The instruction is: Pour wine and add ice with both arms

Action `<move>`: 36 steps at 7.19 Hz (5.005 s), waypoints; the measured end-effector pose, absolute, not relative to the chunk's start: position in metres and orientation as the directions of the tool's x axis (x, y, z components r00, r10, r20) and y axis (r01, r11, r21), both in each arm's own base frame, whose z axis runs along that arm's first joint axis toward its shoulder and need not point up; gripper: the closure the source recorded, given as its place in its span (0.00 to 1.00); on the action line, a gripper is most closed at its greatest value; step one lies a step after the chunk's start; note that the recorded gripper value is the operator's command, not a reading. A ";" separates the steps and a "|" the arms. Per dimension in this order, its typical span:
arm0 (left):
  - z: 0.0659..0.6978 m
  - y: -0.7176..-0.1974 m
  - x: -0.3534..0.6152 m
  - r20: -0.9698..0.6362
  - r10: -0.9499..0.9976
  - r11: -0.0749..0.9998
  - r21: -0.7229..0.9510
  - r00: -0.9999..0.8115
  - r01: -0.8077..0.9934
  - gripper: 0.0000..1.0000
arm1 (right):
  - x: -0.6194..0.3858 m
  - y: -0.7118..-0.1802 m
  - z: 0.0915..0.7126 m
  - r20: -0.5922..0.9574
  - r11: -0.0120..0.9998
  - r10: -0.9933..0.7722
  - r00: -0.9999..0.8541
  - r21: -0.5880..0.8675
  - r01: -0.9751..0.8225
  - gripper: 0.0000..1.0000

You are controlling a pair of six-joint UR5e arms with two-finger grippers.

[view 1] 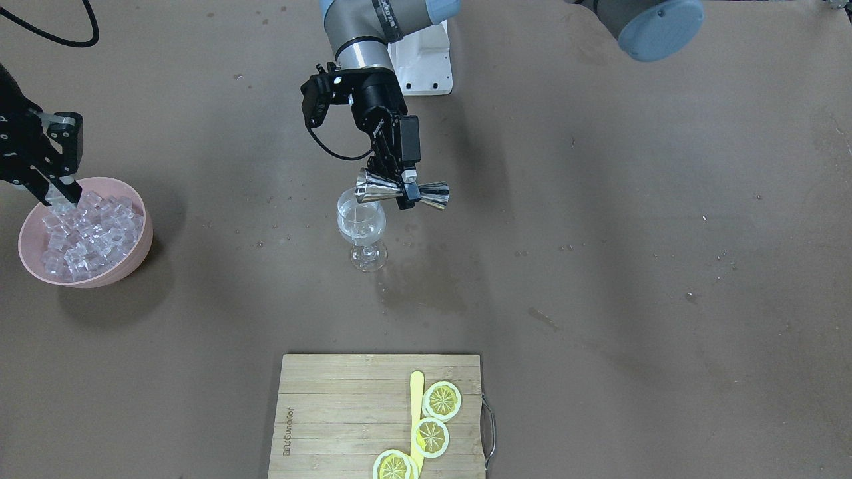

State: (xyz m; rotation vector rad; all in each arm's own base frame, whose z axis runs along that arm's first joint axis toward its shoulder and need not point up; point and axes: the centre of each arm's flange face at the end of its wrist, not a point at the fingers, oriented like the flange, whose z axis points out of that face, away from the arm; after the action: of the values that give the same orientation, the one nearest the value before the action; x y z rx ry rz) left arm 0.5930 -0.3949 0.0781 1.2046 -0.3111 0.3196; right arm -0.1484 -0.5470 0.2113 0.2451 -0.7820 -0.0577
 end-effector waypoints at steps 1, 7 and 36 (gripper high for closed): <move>0.080 -0.395 0.594 0.406 0.073 0.324 0.854 0.911 -0.407 1.00 | -0.148 -0.547 0.212 0.692 0.971 -0.141 0.708 0.238 -0.039 1.00; 0.056 -0.390 0.552 0.256 0.080 0.333 0.904 0.963 -0.268 1.00 | -0.148 -0.545 0.212 0.697 0.972 -0.131 0.705 0.230 -0.047 1.00; 0.733 -0.499 0.183 -0.635 0.055 0.452 0.704 0.771 0.547 1.00 | -0.446 -0.521 0.109 0.807 0.999 0.049 0.588 -0.028 -0.045 0.77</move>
State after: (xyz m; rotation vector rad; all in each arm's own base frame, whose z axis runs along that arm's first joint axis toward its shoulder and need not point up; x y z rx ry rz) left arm 0.1827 -0.4986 0.7327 1.0742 0.6466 -0.3317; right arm -0.4461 -0.5213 0.1091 -0.0047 -0.9406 0.0544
